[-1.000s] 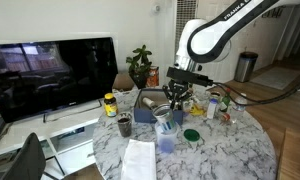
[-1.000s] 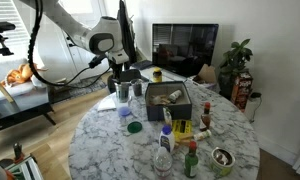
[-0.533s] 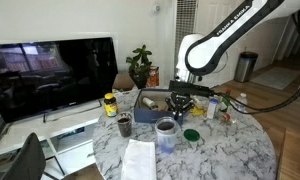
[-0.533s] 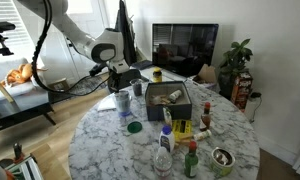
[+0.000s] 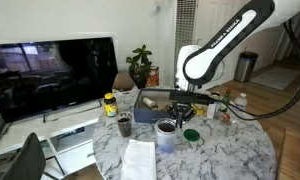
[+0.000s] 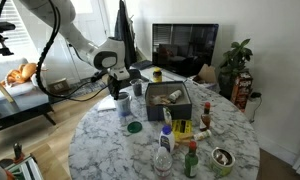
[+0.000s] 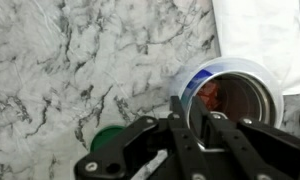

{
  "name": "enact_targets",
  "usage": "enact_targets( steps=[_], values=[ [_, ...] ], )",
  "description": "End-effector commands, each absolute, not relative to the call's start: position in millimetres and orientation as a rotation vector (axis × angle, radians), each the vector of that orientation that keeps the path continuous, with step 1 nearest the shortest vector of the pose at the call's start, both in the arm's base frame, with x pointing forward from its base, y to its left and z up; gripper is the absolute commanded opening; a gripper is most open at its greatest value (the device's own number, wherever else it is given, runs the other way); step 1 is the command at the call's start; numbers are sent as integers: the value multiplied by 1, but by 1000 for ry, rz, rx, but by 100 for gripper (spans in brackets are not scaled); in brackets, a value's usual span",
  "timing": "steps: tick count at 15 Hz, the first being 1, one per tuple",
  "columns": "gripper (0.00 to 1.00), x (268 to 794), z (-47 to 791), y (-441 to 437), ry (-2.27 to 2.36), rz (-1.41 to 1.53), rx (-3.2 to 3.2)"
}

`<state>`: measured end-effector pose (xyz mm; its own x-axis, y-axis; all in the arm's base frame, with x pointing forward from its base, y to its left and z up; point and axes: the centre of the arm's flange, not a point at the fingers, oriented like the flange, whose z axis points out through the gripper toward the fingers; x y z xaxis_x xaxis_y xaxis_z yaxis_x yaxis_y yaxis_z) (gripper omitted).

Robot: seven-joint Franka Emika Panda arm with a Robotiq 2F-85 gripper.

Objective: Remove the silver cup from the clear cup then pour the contents in the silver cup into the box

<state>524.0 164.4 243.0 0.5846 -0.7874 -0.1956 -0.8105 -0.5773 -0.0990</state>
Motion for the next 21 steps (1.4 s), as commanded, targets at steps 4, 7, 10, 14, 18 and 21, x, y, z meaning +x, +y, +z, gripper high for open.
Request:
enact_targets(
  steps=[4,7,10,14,18,21],
  values=[
    [72,535,238,170,1334,189,-2641],
    [93,543,237,173,1320,178,-2645],
    [92,548,235,176,1310,171,-2649],
    [81,552,231,178,1299,164,-2651],
    [81,555,227,178,1288,151,-2666],
    [81,558,225,179,1272,135,-2682]
  ],
)
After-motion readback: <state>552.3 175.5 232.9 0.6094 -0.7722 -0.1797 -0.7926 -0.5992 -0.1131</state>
